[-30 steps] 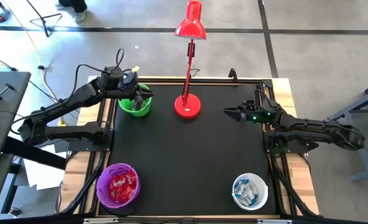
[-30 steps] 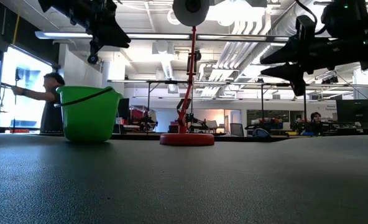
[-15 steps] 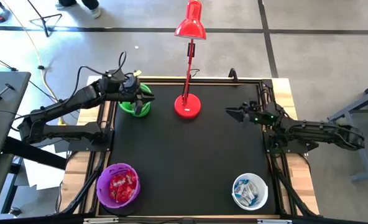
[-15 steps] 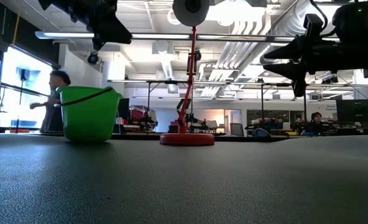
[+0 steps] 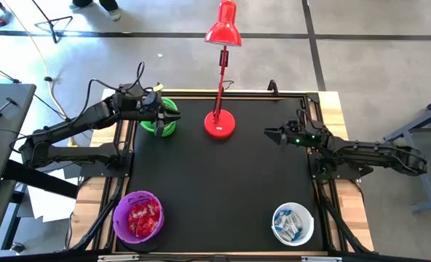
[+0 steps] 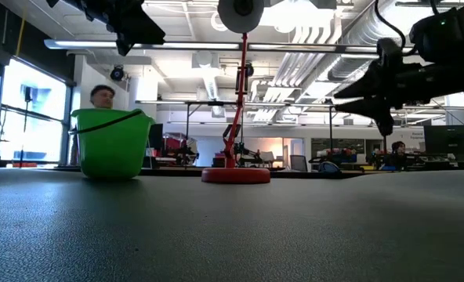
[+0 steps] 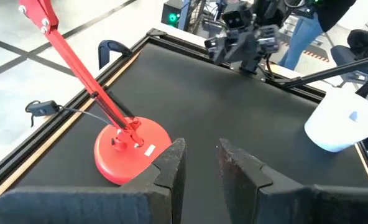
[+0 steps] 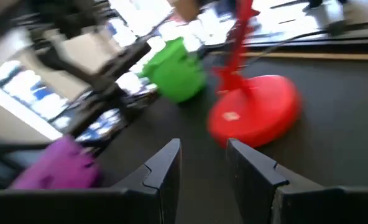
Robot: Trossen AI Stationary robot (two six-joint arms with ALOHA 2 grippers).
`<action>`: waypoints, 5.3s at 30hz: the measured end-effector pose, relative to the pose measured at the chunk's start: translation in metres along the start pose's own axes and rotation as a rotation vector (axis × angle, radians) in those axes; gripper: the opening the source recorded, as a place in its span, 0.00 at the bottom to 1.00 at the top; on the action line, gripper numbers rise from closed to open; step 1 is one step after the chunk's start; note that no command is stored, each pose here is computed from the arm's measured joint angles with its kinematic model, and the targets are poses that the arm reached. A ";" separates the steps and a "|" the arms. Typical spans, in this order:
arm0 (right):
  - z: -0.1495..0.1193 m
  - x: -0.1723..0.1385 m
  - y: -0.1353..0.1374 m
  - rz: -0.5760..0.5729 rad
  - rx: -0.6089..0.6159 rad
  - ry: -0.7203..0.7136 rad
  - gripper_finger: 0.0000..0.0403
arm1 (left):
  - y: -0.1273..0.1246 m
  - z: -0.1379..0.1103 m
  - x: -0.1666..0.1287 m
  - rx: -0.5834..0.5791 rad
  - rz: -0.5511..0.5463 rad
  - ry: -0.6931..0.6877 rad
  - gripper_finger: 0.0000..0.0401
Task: Sort candy
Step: Return to Home Position
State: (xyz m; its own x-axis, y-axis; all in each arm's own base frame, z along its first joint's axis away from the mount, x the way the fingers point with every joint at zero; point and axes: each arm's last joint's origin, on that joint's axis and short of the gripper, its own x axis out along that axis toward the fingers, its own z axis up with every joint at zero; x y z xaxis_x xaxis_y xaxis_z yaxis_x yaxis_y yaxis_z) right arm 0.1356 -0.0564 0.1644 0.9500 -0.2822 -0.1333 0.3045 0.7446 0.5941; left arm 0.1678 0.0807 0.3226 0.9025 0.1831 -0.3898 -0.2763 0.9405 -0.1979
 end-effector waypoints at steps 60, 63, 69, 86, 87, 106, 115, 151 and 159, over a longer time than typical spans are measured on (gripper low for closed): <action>-0.034 -0.023 -0.025 -0.301 0.152 0.163 0.30 | -0.020 -0.004 0.004 -0.047 -0.089 0.034 0.19; -0.029 -0.025 -0.022 -0.262 0.149 0.116 0.30 | -0.020 -0.004 0.004 -0.047 -0.090 0.035 0.19; -0.021 -0.031 -0.015 -0.188 0.142 0.026 0.30 | -0.020 -0.004 0.004 -0.048 -0.090 0.035 0.19; -0.006 -0.047 -0.001 -0.019 0.125 -0.178 0.30 | -0.020 -0.004 0.004 -0.048 -0.090 0.035 0.19; -0.005 -0.048 0.000 -0.010 0.124 -0.188 0.30 | -0.020 -0.004 0.004 -0.048 -0.090 0.035 0.19; -0.004 -0.050 0.001 0.004 0.122 -0.206 0.30 | -0.020 -0.004 0.004 -0.057 -0.090 0.035 0.19; -0.004 -0.050 0.001 0.004 0.122 -0.206 0.30 | -0.020 -0.004 0.004 -0.057 -0.090 0.034 0.19; -0.004 -0.049 0.001 0.002 0.123 -0.203 0.30 | -0.072 -0.007 0.113 0.022 -0.295 -0.105 0.19; -0.004 -0.049 0.000 0.002 0.123 -0.203 0.30 | -0.079 -0.024 0.143 -0.033 -0.315 -0.060 0.19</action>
State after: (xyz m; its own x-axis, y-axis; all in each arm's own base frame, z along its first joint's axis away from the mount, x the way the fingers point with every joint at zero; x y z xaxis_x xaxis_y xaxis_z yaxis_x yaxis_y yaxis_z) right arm 0.0891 -0.0396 0.1679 0.9135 -0.4063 0.0231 0.2804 0.6696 0.6877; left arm 0.3107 0.0259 0.2608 0.9629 -0.0978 -0.2513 0.0098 0.9439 -0.3300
